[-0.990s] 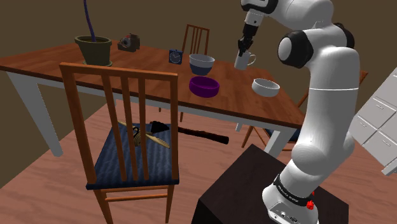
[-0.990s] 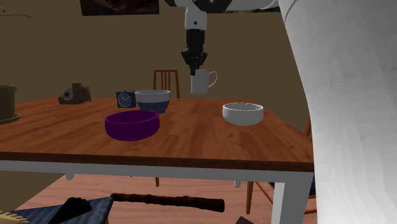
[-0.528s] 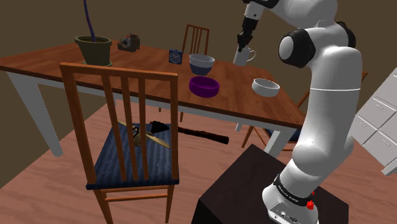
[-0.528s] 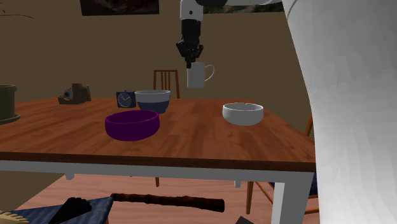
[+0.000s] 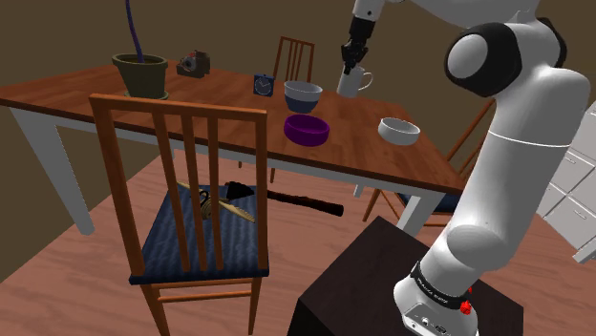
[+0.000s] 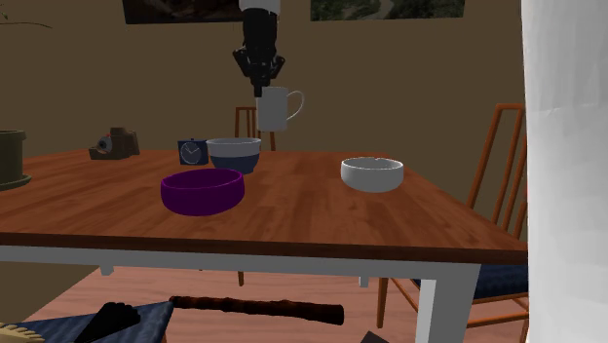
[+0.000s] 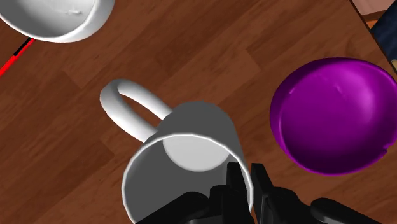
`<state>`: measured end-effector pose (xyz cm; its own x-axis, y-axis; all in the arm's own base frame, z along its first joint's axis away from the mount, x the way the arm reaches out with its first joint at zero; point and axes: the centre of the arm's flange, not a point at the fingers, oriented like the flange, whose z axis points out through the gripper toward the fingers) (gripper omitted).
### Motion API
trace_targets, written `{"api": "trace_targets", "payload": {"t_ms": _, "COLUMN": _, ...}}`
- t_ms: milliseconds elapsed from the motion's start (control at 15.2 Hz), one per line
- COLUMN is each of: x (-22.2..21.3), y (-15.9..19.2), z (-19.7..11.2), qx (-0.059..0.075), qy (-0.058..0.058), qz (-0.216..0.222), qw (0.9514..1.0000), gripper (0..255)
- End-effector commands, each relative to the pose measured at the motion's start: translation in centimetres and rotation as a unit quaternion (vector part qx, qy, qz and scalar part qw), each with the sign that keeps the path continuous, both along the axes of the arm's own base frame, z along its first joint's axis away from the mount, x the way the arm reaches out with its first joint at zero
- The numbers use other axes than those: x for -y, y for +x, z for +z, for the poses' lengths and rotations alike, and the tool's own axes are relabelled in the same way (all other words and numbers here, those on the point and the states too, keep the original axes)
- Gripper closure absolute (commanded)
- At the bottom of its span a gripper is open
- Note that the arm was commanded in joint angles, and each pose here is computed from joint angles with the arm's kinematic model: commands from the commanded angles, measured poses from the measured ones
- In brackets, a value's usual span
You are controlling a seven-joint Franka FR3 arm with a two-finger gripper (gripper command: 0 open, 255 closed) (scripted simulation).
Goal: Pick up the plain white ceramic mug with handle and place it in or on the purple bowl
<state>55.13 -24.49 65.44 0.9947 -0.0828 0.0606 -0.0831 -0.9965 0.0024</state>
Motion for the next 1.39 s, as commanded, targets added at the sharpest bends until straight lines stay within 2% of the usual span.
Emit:
{"api": "trace_targets", "payload": {"t_ms": 0, "x": -2.6, "y": 0.2, "z": 0.5, "qx": 0.000, "qy": 0.000, "qz": -0.001, "qw": 1.0000, "gripper": 255}}
{"api": "trace_targets", "payload": {"t_ms": 726, "x": -17.3, "y": 0.8, "z": 2.7, "qx": 0.000, "qy": 0.000, "qz": -0.001, "qw": 1.0000, "gripper": 255}}
{"api": "trace_targets", "payload": {"t_ms": 1320, "x": -17.3, "y": 0.8, "z": -2.0, "qx": 0.000, "qy": 0.000, "qz": -0.001, "qw": 1.0000, "gripper": 255}}
